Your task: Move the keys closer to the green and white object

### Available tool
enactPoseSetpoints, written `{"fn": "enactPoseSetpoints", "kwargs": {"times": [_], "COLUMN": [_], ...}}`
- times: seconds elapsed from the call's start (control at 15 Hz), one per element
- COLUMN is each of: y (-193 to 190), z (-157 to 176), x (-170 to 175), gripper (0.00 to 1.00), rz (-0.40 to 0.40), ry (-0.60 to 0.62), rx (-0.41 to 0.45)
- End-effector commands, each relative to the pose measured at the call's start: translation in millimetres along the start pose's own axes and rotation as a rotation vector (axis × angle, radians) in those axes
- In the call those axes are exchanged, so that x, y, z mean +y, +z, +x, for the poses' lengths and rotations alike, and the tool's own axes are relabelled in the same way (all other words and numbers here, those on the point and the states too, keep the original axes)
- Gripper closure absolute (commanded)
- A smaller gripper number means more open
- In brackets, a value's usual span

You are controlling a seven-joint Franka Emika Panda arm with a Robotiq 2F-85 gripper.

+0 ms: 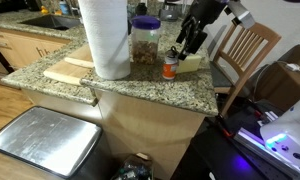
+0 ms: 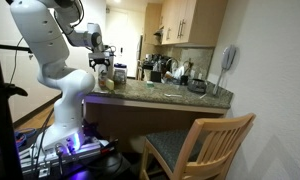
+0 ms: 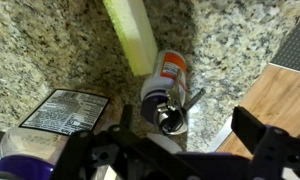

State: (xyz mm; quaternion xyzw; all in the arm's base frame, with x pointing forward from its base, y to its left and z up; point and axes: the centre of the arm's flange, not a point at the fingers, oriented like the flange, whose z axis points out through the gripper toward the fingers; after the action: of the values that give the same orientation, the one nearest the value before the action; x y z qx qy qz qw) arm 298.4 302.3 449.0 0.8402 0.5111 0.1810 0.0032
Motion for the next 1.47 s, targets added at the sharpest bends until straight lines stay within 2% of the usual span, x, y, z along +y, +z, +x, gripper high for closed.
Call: {"fn": "enactPoseSetpoints", "kwargs": {"times": [0.0, 0.07, 0.13, 0.2, 0.67, 1.0, 1.2, 1.4], "y": [28, 34, 37, 40, 38, 28, -4, -44], "z": [9, 9, 8, 9, 12, 8, 6, 3], "x": [-2, -1, -1, 0, -5, 5, 25, 60], "gripper": [0.00, 0.00, 0.10, 0.26, 0.74, 0.75, 0.75, 0.75], "rz": [-0.027, -0.031, -0.031, -0.037, -0.069, -0.080, -0.030, 0.000], "ry": [0.002, 0.007, 0.004, 0.003, -0.004, 0.028, 0.091, 0.200], "rx": [-0.001, -0.008, -0.008, -0.006, 0.020, 0.013, 0.021, 0.024]}}
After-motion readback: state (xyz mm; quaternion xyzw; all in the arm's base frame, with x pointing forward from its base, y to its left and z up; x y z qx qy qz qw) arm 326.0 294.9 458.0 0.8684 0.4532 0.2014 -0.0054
